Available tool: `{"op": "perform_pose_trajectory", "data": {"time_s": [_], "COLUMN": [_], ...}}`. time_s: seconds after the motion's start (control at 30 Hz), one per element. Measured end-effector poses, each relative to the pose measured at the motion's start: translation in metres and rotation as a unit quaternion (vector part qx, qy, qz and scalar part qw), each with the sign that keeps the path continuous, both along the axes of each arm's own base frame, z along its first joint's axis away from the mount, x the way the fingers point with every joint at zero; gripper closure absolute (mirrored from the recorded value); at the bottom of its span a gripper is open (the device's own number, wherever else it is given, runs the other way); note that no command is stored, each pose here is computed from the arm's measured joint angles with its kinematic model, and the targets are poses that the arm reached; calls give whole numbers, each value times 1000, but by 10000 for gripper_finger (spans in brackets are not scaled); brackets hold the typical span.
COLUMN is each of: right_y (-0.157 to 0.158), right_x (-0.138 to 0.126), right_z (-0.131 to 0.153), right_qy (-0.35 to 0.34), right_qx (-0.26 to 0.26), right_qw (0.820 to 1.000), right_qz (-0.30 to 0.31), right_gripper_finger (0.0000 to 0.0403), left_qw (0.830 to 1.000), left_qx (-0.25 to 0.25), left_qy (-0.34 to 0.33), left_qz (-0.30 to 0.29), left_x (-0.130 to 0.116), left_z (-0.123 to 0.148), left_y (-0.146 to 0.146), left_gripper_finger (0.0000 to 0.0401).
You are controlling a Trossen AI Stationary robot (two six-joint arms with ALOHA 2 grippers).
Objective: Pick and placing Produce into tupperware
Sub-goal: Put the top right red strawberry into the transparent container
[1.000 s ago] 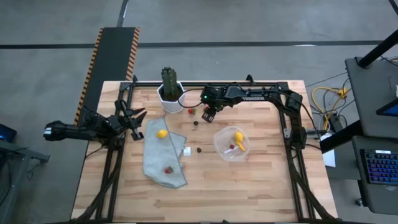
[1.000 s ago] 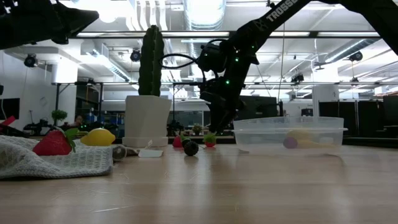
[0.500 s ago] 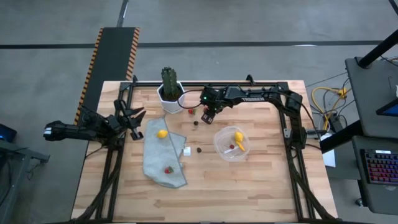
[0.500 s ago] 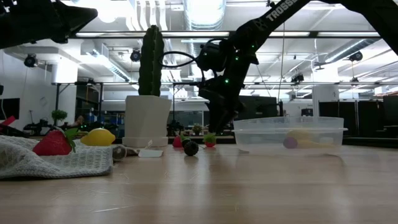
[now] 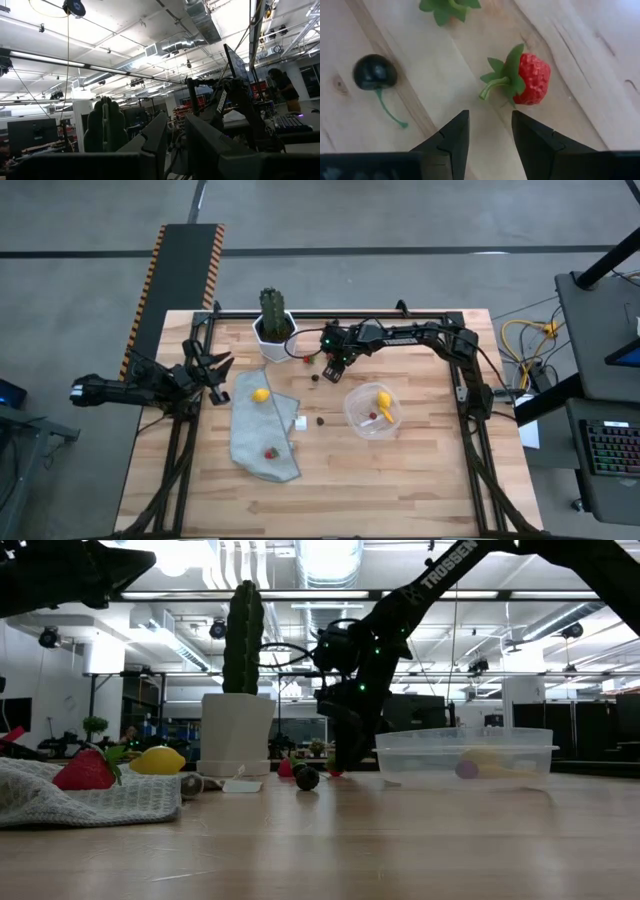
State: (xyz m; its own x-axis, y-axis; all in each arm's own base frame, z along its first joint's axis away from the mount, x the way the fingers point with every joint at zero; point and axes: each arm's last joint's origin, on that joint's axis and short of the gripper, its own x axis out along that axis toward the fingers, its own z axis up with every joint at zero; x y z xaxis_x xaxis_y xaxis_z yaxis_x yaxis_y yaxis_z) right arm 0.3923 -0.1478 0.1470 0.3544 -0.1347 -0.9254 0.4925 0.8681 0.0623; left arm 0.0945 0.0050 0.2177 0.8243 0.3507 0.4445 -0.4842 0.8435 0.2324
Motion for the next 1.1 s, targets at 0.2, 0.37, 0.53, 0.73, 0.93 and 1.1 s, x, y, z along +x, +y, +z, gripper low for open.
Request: {"op": "perform_pose_trajectory", "data": {"time_s": [0.2, 0.37, 0.53, 0.73, 0.93, 1.1], "right_y": [0, 1, 1, 2, 8, 21], "right_x": [0, -2, -2, -3, -3, 1], "right_z": [5, 15, 18, 19, 23, 36], "right_qy": [-5, -16, -18, -3, 11, -4], "right_qx": [-4, -11, -15, -35, -71, -107], "right_qw": [1000, 1000, 1000, 996, 982, 964], "right_qz": [4, 10, 18, 76, 174, 243], "right_gripper_finger": [257, 257, 257, 257, 263, 269], "left_qw": [1000, 1000, 1000, 1000, 1000, 1000], "left_qx": [0, 0, 0, 0, 0, 0], "left_qy": [0, 0, 0, 0, 0, 0], "left_qz": [0, 0, 0, 0, 0, 0], "left_x": [0, 0, 0, 0, 0, 0], "left_z": [0, 0, 0, 0, 0, 0], "left_y": [0, 0, 0, 0, 0, 0], "left_gripper_finger": [344, 344, 344, 344, 344, 344]}}
